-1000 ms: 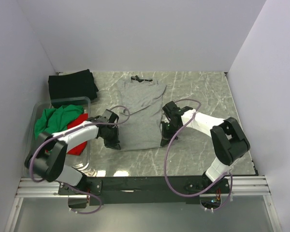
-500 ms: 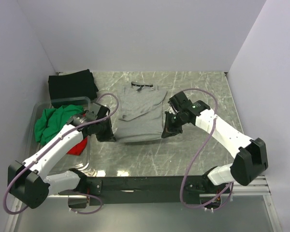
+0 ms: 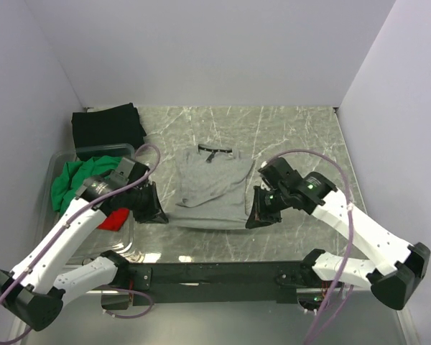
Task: Fold and stack the t-shirts
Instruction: Fold the tshirt
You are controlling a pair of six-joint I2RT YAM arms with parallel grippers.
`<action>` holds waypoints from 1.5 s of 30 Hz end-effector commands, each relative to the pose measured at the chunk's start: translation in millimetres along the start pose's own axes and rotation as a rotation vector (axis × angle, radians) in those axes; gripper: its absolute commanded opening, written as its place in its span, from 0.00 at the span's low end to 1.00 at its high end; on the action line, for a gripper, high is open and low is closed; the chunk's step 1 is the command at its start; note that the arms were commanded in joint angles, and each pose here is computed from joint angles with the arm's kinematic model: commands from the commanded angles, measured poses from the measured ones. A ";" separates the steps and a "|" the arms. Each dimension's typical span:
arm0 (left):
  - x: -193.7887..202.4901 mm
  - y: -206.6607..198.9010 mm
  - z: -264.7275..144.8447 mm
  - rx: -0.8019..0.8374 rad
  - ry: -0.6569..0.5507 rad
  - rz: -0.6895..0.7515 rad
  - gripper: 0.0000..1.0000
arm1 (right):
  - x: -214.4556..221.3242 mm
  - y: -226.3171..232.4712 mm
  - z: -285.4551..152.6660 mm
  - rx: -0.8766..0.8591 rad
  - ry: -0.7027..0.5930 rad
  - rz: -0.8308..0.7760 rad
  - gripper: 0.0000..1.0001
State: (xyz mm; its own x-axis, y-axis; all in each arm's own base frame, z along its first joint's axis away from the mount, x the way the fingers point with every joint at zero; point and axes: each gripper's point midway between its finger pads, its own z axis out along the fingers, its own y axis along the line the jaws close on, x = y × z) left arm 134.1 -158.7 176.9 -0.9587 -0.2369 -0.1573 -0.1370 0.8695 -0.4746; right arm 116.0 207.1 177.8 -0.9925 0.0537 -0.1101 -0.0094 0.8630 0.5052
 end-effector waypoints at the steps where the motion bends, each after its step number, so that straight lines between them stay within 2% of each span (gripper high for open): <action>1: 8.8 -1.9 -28.7 -0.012 0.006 -0.031 0.00 | 8.1 -8.0 -26.2 0.063 -0.031 0.074 0.00; 4: -4.5 -17.8 -41.5 0.019 -0.038 -0.025 0.00 | -1.3 -1.8 -40.9 0.083 -0.072 0.080 0.00; 8: -31.3 -22.4 -36.8 -0.023 -0.108 -0.009 0.00 | -20.9 1.5 -49.1 0.120 -0.139 0.084 0.00; 13: -67.4 -37.3 -11.8 -0.026 -0.133 0.017 0.00 | -54.0 -2.1 -42.2 0.135 -0.188 0.116 0.00; 21: -121.4 -39.2 20.2 -0.049 -0.151 0.009 0.00 | -111.3 -9.8 -36.4 0.158 -0.248 0.115 0.00; 29: -174.0 -28.9 44.5 -0.064 -0.159 -0.026 0.00 | -174.0 -19.1 -22.5 0.222 -0.249 0.088 0.00; 34: -211.1 -24.8 58.5 -0.048 -0.175 -0.043 0.00 | -211.9 -26.8 2.1 0.257 -0.217 0.086 0.00; 40: -252.7 -23.3 89.8 -0.058 -0.139 -0.041 0.00 | -254.2 -33.0 25.2 0.274 -0.192 0.091 0.00; 45: -270.5 -12.2 118.7 -0.075 -0.090 -0.067 0.00 | -284.2 -41.3 43.8 0.286 -0.179 0.096 0.00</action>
State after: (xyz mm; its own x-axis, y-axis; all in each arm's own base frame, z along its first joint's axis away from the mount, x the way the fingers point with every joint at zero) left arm 407.3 -172.1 119.6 -0.9280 -0.3341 -0.1649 -0.2336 0.8665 -0.4412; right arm 386.6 199.2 147.6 -0.9580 0.2098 -0.1953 0.1403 0.9374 0.3188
